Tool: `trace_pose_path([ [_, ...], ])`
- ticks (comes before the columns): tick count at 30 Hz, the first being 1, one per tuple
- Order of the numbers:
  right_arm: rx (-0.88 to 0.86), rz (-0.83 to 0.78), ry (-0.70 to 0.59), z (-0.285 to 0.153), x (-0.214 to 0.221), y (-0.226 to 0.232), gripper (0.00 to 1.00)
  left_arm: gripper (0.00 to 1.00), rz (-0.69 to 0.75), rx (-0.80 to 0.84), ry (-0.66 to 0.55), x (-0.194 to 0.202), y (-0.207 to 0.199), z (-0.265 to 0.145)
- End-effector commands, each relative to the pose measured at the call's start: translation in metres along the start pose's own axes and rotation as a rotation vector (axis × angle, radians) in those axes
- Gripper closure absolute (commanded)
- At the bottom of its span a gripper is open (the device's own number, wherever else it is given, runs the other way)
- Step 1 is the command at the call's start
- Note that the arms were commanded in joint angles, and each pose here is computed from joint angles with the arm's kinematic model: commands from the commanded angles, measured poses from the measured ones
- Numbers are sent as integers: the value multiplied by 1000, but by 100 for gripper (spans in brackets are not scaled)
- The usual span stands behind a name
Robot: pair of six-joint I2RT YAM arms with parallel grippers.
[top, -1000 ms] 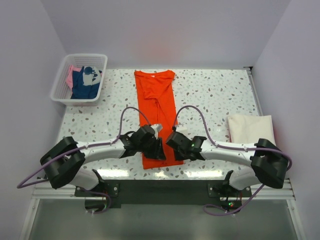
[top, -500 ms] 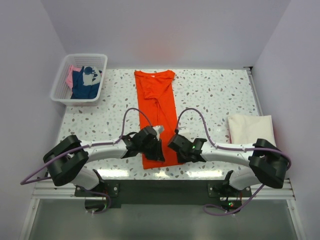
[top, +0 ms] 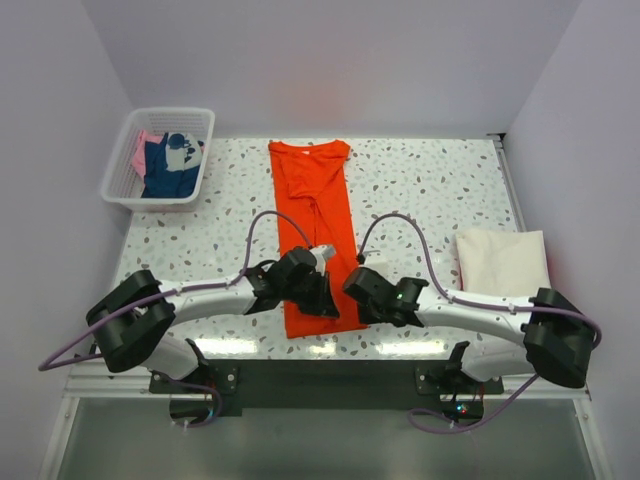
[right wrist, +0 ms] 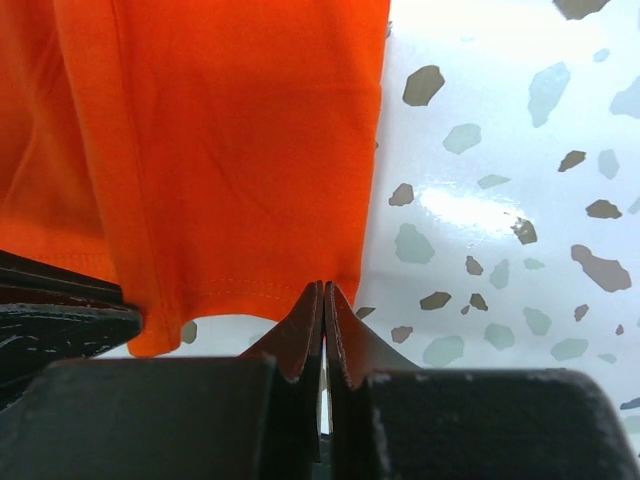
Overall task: Fold and stack the t-shirts
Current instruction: Fold the tshirt
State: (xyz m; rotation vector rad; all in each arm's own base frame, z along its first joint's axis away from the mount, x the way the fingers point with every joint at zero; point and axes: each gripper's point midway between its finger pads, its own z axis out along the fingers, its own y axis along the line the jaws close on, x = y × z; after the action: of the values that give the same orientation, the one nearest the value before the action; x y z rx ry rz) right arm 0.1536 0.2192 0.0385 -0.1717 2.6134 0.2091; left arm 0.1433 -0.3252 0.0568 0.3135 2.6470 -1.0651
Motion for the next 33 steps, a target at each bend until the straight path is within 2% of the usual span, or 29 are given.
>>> trace_pose_path([
  [1,32,39,-55,-9,-7,-11,100,100,27,157,-64,-20,-44,-10],
  [3,29,43,-62,-12,-8,-13,98,100,22,152,-65,-19,-41,-8],
  [5,14,42,-51,-12,-6,-10,92,100,12,126,-58,-15,-33,-5],
  [7,-4,34,-48,-11,-6,-5,82,100,-11,100,-46,-7,-21,-1],
  [9,-18,27,-40,-10,-6,0,79,100,-38,54,-45,-1,-6,1],
  [14,-8,-6,-25,-4,-1,8,77,100,-79,9,-43,10,12,5],
  [22,5,-27,-5,6,7,14,76,100,-85,4,-41,12,15,6],
  [26,0,-22,-6,7,8,16,64,100,-80,6,-37,13,16,7],
  [33,-12,-21,-5,7,10,22,66,100,-79,-1,-31,15,19,9],
])
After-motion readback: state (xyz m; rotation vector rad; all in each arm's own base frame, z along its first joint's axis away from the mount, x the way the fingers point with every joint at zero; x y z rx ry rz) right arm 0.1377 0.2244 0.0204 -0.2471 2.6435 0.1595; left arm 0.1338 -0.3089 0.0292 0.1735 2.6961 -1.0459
